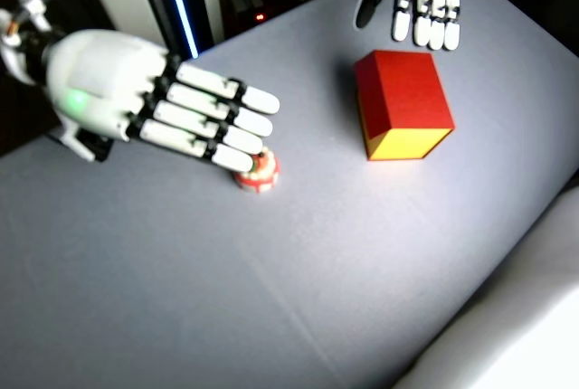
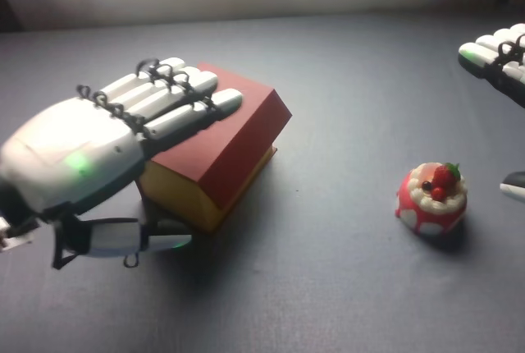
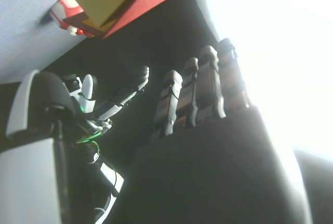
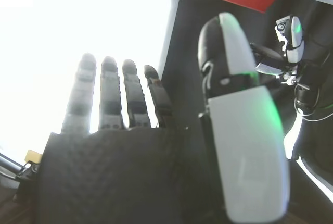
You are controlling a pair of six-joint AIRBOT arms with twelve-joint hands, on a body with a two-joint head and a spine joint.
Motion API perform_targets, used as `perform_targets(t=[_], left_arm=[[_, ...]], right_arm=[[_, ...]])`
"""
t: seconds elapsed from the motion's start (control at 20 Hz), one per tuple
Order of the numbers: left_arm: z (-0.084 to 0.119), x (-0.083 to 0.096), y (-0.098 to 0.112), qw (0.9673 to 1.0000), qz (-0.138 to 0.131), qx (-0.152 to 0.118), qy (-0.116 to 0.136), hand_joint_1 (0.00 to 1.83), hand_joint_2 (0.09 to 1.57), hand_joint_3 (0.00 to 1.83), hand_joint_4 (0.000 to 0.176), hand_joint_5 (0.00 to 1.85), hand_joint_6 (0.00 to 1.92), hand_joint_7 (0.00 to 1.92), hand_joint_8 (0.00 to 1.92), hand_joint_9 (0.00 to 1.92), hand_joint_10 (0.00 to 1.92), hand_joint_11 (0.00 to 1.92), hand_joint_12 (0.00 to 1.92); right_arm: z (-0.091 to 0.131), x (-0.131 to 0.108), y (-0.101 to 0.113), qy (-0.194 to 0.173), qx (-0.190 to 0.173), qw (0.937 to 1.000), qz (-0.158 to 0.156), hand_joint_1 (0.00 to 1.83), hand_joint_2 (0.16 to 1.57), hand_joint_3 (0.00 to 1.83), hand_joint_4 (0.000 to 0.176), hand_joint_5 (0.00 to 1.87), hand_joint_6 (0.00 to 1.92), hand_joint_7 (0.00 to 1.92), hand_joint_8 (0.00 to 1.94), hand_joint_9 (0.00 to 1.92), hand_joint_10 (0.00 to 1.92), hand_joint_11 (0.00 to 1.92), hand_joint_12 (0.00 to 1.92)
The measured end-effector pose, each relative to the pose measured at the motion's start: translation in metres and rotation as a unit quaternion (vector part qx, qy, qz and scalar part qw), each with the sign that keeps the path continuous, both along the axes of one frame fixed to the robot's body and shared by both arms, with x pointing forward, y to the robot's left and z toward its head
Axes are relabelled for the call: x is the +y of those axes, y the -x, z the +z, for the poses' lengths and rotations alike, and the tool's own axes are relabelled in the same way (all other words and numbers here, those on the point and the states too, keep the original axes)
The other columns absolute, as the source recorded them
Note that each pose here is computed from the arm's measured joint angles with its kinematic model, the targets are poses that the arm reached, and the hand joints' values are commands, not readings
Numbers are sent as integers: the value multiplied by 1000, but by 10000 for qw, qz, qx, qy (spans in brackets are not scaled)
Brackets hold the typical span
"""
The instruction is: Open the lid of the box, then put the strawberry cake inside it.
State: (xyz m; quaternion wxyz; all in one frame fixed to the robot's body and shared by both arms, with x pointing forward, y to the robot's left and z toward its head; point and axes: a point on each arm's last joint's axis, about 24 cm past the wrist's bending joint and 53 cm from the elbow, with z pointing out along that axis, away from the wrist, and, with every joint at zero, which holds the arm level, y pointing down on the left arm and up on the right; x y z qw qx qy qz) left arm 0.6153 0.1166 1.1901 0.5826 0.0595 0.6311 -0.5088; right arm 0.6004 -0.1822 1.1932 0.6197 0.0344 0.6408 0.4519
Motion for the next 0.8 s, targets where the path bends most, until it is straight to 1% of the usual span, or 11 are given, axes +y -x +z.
perform_targets(t=[0.15, 0.2, 0.3, 0.45, 0.55, 0.6, 0.75, 0.8], left_arm=[[-6, -6, -10, 10000, 41, 89, -6, 951, 1021, 0, 176, 0, 0, 0, 0, 0, 0, 0, 0], [-8, -7, -16, 9998, 100, 142, 24, 937, 1037, 6, 176, 0, 0, 0, 0, 0, 0, 0, 0], [-9, -10, -25, 9996, 171, 197, 74, 931, 1051, 11, 176, 0, 0, 0, 0, 0, 0, 0, 0], [-13, -17, -32, 9993, 194, 281, 136, 942, 1054, 10, 176, 0, 0, 0, 0, 0, 0, 0, 0], [-20, -21, -35, 9990, 204, 377, 88, 909, 1078, 17, 176, 0, 0, 0, 0, 0, 0, 0, 0], [-21, -22, -37, 9990, 211, 395, 86, 908, 1086, 20, 174, 0, 0, 0, 0, 0, 0, 0, 0], [-19, -20, -43, 9985, 292, 413, 184, 892, 1107, 23, 176, 0, 0, 0, 0, 0, 0, 0, 0], [-19, -20, -44, 9985, 302, 409, 178, 903, 1120, 27, 176, 0, 0, 0, 0, 0, 0, 0, 0]], right_arm=[[-1, -1, 0, -9, 22, 10000, -16, 878, 1182, 2, 0, 0, 0, 0, 0, 0, 0, 0, 0], [-2, -2, 0, -16, 32, 10000, -33, 839, 1189, 5, 0, 0, 0, 0, 0, 0, 0, 0, 0], [-5, -2, 0, -19, 75, 10000, -48, 860, 1183, 1, 0, 0, 0, 0, 0, 0, 0, 0, 0], [-4, -2, 1, -33, 63, 10000, -50, 840, 1204, 10, 0, 0, 0, 0, 0, 0, 0, 0, 0], [-5, -3, 0, -36, 74, 9999, -72, 838, 1213, 11, 0, 0, 0, 0, 0, 0, 0, 0, 0], [-6, -4, 0, -27, 91, 9999, -80, 823, 1222, 14, 0, 0, 0, 0, 0, 0, 0, 0, 0], [-6, -5, 0, -46, 84, 9999, -95, 784, 1233, 16, 0, 0, 0, 0, 0, 0, 0, 0, 0], [-7, -5, 1, -37, 89, 9999, -96, 777, 1235, 15, 0, 0, 0, 0, 0, 0, 0, 0, 0]])
